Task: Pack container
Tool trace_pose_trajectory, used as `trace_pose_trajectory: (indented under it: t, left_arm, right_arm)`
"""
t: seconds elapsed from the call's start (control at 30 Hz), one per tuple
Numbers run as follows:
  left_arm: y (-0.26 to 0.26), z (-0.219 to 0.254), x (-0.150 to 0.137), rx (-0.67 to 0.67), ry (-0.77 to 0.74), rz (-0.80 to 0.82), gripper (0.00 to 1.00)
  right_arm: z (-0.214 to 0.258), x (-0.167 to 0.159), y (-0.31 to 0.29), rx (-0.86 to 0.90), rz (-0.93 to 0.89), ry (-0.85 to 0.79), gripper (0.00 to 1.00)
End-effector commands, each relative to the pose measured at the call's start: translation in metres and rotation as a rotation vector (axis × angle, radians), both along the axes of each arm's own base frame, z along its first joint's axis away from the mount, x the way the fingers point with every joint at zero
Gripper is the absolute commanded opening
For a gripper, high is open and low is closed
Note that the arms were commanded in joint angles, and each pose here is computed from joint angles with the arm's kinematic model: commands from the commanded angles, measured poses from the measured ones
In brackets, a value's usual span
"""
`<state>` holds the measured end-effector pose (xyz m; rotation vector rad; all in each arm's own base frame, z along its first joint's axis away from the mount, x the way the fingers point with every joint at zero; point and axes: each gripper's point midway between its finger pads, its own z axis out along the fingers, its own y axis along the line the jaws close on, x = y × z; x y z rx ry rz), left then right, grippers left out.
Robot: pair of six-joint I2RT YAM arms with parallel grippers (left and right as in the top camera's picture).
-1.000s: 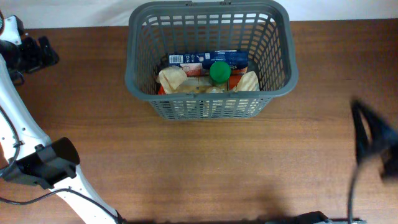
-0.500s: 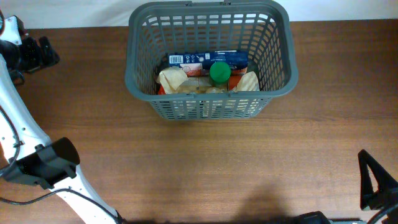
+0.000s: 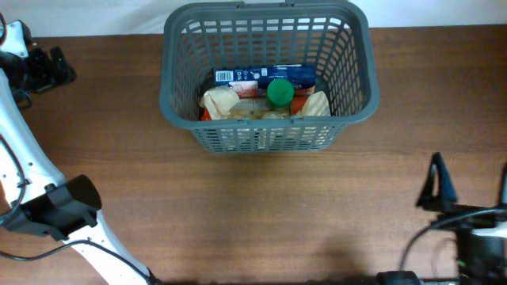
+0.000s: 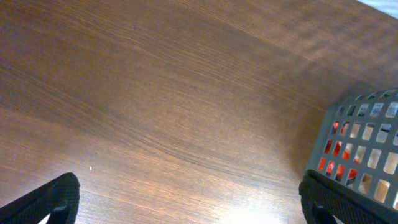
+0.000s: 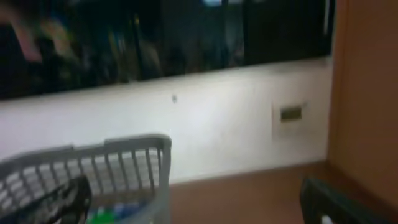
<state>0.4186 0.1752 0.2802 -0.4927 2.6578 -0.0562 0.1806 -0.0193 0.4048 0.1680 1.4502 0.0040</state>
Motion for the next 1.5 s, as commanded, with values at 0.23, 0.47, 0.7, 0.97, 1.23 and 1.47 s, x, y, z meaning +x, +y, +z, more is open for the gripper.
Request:
trace_pose_trajectory:
  t: [0.23,0.47,0.7,0.97,1.23,1.47]
  left_arm:
    - [0.0,0.0,0.001,-0.009,-0.002,0.008,0.99]
    - [0.0,0.0,0.001,-0.009,-0.002,0.008,0.99]
    - [0.0,0.0,0.001,-0.009,-0.002,0.008,0.99]
    - [0.0,0.0,0.001,-0.009,-0.002,0.008,0.99]
    - [0.0,-0.004,0.002,-0.013,0.005,0.007,0.99]
    - [-0.032,0.05,-0.012,0.04,-0.111,-0.045,0.99]
  right_arm:
    - [-0.178,0.053,0.008,0.008,0.09,0.137,0.99]
    - [-0.22,0.056,0.008,0.018,0.093,0.199,0.99]
    - [-0.245,0.052,0.008,0.033,0.094,0.289,0.99]
    - [-0.277,0.044,0.009,0.057,0.093,0.426,0.99]
    - [-0.277,0.044,0.009,0.057,0.093,0.426,0.99]
    - [-0.277,0.044,0.009,0.057,0.093,0.426,0.99]
